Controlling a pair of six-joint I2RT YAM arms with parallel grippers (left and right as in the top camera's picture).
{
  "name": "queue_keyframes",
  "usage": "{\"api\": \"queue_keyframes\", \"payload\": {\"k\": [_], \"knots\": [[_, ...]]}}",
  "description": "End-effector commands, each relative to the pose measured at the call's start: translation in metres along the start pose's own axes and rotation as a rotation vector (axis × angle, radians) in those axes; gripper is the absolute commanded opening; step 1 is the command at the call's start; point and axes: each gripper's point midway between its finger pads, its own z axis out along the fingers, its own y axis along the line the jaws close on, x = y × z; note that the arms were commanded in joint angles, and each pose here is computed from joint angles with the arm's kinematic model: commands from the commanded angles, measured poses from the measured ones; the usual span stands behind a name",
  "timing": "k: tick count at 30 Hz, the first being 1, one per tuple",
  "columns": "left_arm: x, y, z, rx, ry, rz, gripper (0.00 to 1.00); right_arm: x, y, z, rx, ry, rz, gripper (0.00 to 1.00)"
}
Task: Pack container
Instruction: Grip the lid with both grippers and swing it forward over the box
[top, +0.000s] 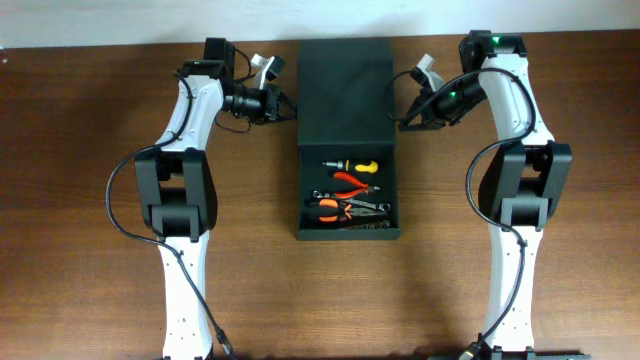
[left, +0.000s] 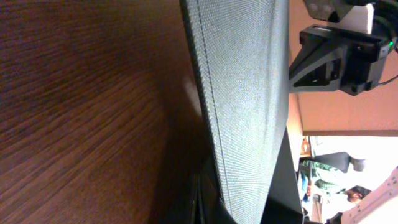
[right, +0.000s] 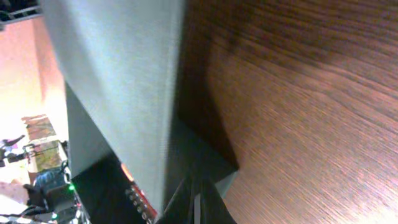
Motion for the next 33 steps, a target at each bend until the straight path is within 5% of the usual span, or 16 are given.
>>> {"api": "queue_keyframes", "payload": {"k": [1,23,33], "knots": [[-0.02,-0.041,-0.02,0.009,-0.046,0.109,0.01,-0.008,0.018,-0.001,-0.069,-0.032,-0.078,0.04],[-0.023,-0.058,-0.032,-0.017,-0.056,0.135,0.02,-0.008,0.058,-0.013,-0.11,-0.023,-0.168,0.04],[-0.009,-0.119,-0.035,-0.063,0.004,0.233,0.02,-0.01,0.086,-0.044,0.006,-0.043,-0.187,0.04]]}}
